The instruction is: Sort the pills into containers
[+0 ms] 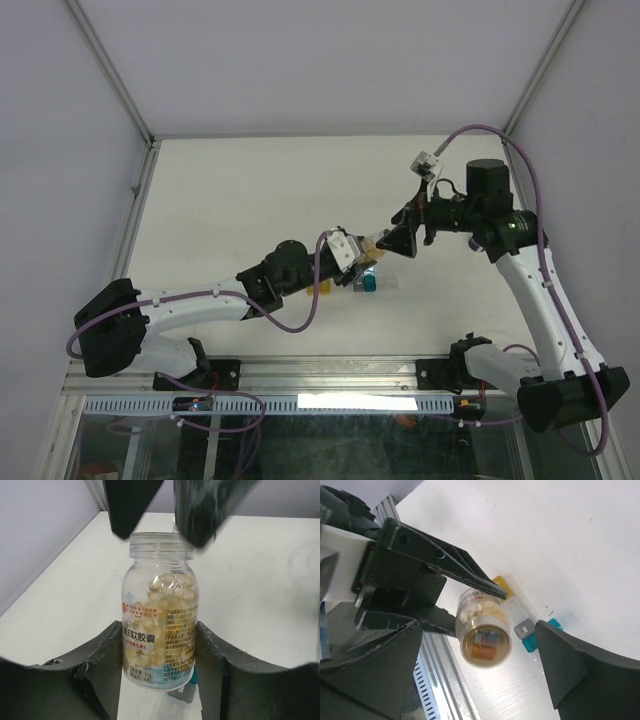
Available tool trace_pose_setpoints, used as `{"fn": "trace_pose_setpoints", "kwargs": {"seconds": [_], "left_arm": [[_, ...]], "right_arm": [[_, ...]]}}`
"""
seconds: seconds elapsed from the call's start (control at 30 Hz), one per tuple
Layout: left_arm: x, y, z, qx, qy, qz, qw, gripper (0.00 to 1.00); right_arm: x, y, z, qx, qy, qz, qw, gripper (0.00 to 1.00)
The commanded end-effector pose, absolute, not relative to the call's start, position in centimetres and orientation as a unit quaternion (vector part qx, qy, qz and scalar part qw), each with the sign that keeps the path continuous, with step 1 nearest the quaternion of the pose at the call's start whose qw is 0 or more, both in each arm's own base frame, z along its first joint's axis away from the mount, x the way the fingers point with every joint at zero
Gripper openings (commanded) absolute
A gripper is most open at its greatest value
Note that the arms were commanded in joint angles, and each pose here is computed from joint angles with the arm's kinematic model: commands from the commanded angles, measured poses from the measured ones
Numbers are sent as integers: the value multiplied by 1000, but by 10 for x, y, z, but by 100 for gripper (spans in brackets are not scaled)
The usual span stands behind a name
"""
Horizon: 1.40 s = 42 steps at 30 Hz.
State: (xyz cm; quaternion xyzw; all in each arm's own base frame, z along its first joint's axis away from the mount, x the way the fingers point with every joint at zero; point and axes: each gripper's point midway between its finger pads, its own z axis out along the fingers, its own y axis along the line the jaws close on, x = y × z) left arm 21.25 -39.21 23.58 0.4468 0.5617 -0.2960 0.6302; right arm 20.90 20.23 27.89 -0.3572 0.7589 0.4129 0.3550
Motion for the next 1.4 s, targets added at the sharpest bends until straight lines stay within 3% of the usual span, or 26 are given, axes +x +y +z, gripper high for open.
{"fn": "trace_pose_setpoints", "kwargs": {"seconds": [0.0, 0.17, 0.37, 0.5, 0.63, 0.7, 0.8, 0.97, 1.37], "left_arm": [[196, -389, 256, 420, 533, -354, 644, 0], [169, -358, 271, 349, 482, -504, 626, 0], [201, -302, 280, 284, 455, -573, 620, 0], [134, -309, 311, 387, 323, -621, 599, 0], [164, -286, 307, 318, 362, -566, 669, 0], [143, -281, 315, 336, 321, -600, 651, 0], [162, -303, 295, 355, 384, -588, 617, 0], [184, -329, 274, 377, 464, -492, 634, 0], [186, -358, 264, 409, 503, -444, 618, 0]], "right_arm": [[192, 188, 329, -386, 678, 444, 441, 99], [183, 182, 336, -411, 636, 439, 483, 99], [195, 180, 339, -414, 645, 424, 483, 99], [202, 179, 328, -409, 657, 420, 474, 99], [195, 181, 338, -423, 639, 422, 484, 99], [190, 182, 345, -432, 627, 425, 489, 99], [185, 185, 351, -444, 612, 438, 487, 99], [176, 194, 348, -470, 610, 432, 469, 97], [170, 228, 315, -493, 665, 423, 370, 84]]}}
